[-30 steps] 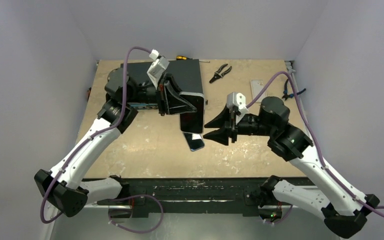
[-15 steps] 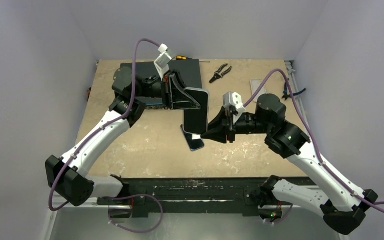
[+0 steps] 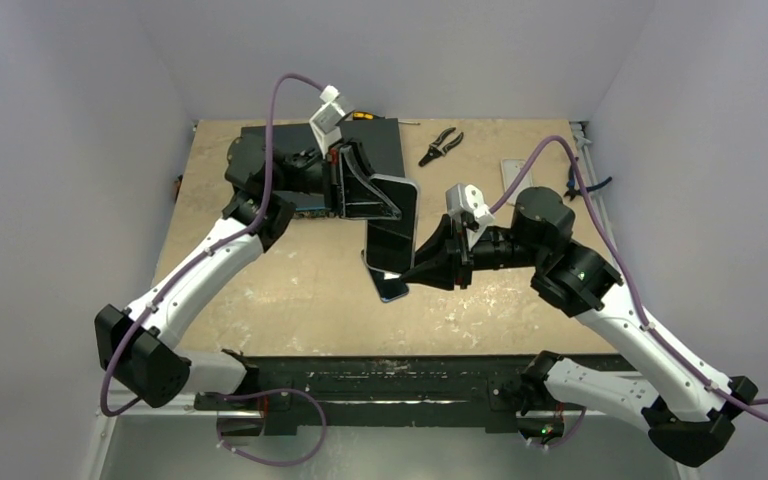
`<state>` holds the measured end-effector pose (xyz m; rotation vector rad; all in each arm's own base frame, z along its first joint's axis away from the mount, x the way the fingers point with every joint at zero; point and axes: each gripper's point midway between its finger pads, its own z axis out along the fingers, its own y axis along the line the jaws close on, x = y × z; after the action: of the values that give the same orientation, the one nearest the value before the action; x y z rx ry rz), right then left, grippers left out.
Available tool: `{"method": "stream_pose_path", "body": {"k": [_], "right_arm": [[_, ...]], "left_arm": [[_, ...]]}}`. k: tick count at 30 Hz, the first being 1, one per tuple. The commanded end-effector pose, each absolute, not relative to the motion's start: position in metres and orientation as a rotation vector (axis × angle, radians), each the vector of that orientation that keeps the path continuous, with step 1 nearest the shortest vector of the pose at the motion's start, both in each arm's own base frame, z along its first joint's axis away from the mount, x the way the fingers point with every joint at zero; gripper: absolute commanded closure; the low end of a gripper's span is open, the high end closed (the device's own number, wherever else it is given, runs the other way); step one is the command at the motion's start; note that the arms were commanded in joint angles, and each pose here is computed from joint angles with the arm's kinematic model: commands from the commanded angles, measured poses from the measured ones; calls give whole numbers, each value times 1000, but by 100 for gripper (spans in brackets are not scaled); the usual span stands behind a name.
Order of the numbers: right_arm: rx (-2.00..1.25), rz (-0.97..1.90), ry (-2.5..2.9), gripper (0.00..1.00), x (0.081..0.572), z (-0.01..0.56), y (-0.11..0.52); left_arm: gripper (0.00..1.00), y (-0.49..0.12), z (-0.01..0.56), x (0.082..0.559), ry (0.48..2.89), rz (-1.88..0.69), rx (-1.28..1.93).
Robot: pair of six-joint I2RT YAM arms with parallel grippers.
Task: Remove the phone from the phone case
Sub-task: Remove the phone case from the phone.
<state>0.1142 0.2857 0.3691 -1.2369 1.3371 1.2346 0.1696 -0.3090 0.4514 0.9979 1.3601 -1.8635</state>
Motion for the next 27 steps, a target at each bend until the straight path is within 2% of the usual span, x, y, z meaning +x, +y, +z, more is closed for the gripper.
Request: {"method": "stream_pose_path", "body": {"k": [1,27], "right_arm": [[-1339,1316,978,98,71,435,283],[-1255,1302,661,100,46,505,270]], "left_arm": [[100,-323,439,204,1377,-1857,862],[100,-362,362,216,1466,-2157,663]]}}
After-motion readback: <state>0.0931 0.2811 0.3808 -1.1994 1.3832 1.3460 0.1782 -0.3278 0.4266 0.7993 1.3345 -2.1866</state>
